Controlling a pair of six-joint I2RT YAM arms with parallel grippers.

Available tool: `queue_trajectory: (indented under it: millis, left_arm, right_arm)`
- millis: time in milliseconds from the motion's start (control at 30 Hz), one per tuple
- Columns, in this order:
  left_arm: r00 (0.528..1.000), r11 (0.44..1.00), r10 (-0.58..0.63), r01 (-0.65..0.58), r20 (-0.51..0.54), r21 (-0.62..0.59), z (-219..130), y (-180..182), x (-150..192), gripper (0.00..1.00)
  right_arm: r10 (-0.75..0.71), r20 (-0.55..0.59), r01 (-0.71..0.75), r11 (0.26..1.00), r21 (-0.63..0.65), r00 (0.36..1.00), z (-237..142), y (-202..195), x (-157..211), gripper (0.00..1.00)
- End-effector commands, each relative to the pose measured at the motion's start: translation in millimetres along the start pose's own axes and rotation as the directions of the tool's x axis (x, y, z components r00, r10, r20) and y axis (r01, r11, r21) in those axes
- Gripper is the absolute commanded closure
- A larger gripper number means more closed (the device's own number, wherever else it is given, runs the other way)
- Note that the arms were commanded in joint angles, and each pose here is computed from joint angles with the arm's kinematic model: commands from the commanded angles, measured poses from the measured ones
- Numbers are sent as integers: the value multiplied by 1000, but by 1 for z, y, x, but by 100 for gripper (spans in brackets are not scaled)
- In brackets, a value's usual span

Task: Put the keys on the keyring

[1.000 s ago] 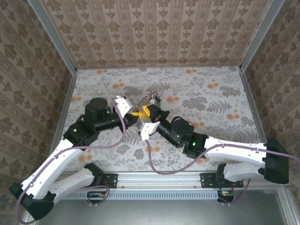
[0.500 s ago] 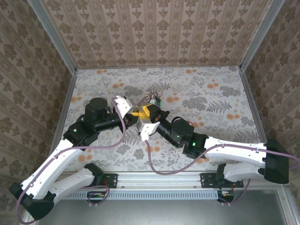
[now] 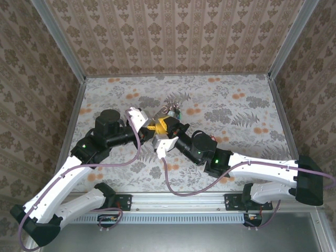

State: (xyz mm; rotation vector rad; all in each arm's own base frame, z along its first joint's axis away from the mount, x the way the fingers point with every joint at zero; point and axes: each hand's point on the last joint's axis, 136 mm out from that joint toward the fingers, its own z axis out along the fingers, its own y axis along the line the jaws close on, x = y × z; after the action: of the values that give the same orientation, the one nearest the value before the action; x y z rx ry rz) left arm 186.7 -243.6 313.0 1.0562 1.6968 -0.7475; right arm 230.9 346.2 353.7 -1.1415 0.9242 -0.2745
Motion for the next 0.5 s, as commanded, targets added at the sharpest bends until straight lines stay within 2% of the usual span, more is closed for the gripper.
queue_trajectory:
  millis: [0,200,467]
  left_arm:
    - [1000,997,4,-6,30,76,-3,-16,-3,100]
    - [999,996,-2,-2,42,93,-6,-19,-5,100]
    - [999,994,-8,3,47,111,-7,-23,-5,100]
  right_arm:
    - [57,50,-62,994,94,997,-2,-37,-16,68]
    - [88,61,-89,996,18,994,-6,-26,-13,64]
    - [80,45,-80,997,7,996,1,-21,-9,64]
